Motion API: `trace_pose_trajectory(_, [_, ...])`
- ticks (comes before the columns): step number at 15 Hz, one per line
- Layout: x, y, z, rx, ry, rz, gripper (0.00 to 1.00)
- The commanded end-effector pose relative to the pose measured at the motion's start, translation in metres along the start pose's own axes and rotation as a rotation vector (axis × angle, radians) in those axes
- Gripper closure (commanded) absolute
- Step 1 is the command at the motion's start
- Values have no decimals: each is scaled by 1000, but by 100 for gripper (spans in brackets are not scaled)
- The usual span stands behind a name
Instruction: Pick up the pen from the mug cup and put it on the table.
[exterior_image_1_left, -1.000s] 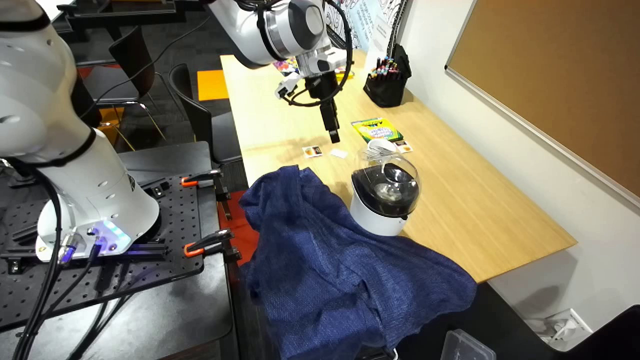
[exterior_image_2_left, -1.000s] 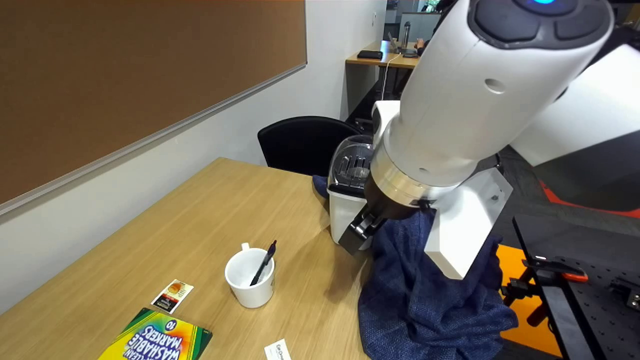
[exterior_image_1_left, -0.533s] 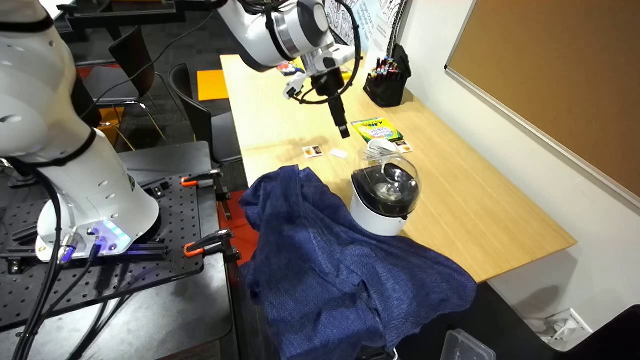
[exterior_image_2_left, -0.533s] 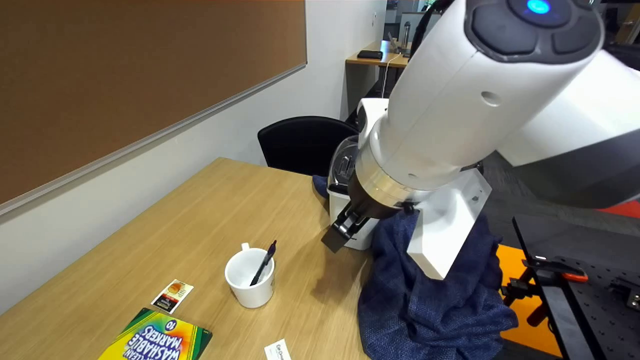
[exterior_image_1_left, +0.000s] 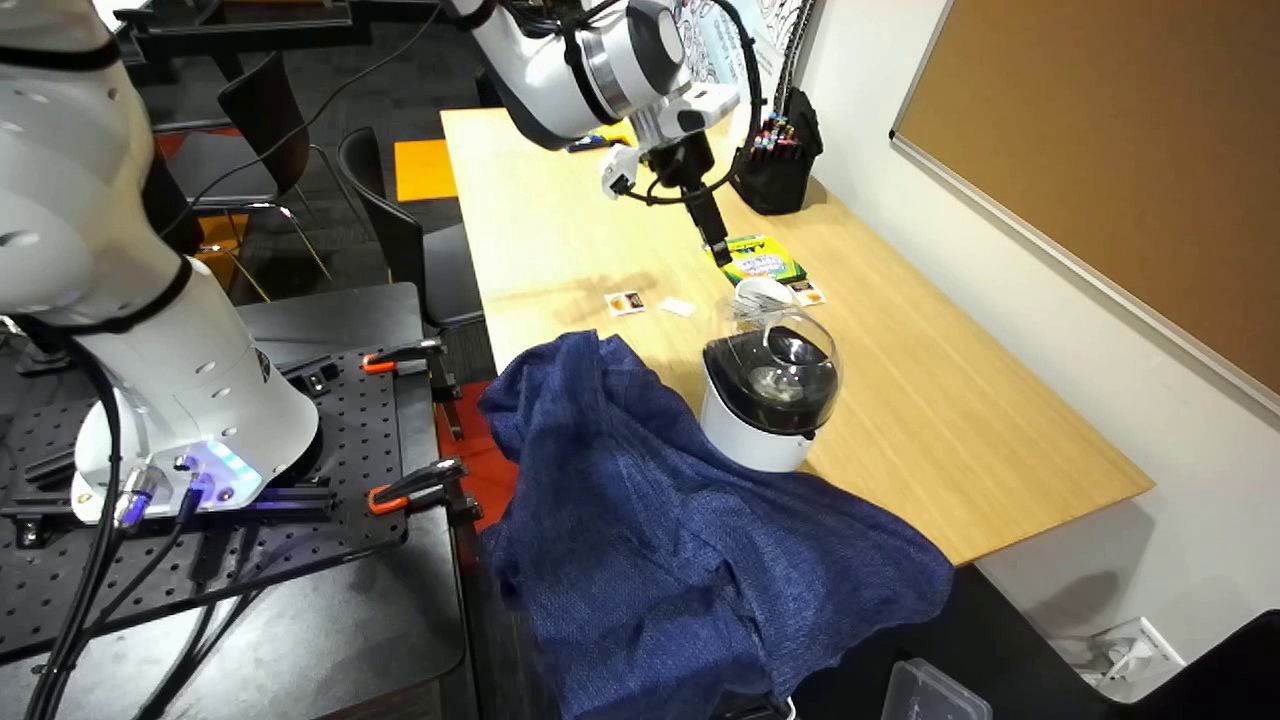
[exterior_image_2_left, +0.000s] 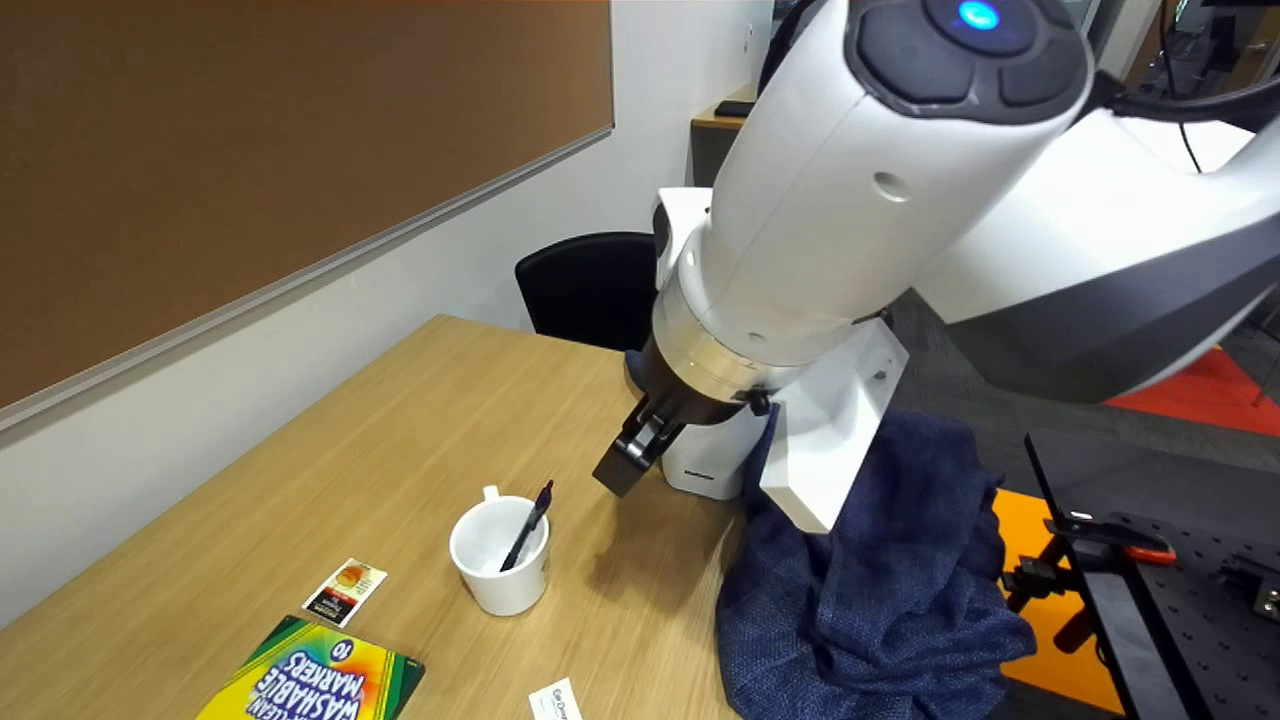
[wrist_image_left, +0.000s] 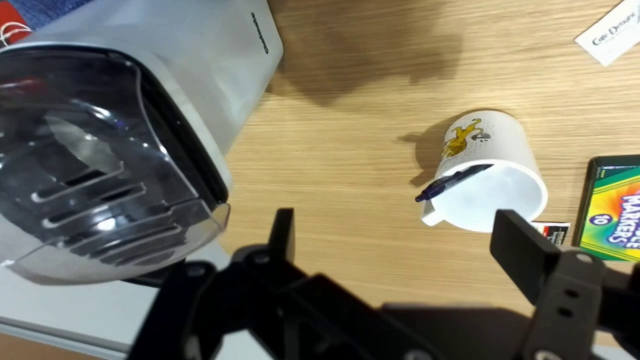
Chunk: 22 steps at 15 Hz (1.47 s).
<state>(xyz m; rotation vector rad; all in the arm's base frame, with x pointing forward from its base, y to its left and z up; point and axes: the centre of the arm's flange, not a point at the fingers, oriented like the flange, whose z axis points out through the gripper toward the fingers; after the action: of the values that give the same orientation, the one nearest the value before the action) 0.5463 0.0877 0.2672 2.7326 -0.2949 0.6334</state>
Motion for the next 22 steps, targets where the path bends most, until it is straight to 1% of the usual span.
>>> trace_pose_trajectory(1, [18, 7, 5, 39, 8, -67, 0])
trace_pose_trajectory(4, [25, 11, 3, 64, 2, -159, 0])
trace_pose_trajectory(9, [35, 6, -1, 90, -18, -356, 0])
trace_pose_trajectory(14, [46, -4, 3, 112, -69, -522, 0])
trace_pose_trajectory(18, [50, -7, 22, 85, -159, -648, 0])
trace_pose_trajectory(22, [55, -11, 37, 18, -218, -793, 0])
